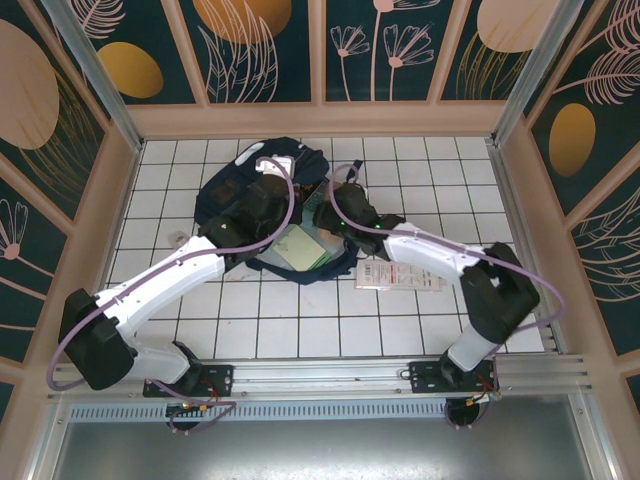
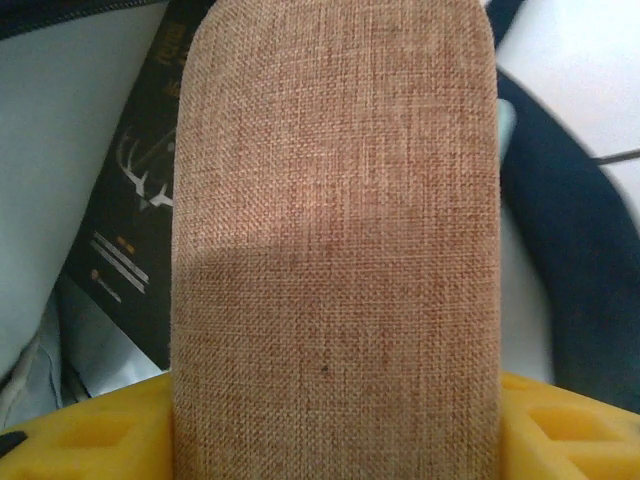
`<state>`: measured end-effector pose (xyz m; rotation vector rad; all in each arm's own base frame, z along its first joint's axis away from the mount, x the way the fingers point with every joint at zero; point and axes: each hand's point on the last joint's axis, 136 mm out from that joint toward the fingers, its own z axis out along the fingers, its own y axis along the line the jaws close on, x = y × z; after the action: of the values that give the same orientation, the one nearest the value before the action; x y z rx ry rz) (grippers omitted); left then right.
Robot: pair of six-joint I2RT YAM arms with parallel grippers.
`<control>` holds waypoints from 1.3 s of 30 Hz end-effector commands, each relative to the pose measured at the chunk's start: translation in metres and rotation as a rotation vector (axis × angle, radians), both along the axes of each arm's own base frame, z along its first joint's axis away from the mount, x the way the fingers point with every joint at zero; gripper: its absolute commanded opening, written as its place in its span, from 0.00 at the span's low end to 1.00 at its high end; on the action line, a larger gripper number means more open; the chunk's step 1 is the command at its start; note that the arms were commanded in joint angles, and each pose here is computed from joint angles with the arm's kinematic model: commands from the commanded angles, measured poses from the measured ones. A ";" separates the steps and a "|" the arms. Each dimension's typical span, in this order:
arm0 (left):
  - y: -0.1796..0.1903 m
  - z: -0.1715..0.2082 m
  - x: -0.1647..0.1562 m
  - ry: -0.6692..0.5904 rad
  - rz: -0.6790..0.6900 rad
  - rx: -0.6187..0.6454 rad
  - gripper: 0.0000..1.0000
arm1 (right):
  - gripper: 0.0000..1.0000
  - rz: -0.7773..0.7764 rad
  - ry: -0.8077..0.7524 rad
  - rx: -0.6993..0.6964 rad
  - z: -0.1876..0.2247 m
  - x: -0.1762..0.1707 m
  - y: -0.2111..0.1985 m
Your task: Pack the student bag
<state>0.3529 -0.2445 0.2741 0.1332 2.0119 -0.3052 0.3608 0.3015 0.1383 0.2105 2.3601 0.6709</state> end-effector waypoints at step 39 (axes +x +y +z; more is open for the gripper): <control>0.003 0.074 0.024 -0.156 0.097 -0.104 0.05 | 0.99 0.018 -0.109 0.138 0.024 0.019 0.043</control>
<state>0.3692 -0.2418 0.3055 0.0775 1.9748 -0.2667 0.3903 0.3612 0.1564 0.2280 2.2271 0.9088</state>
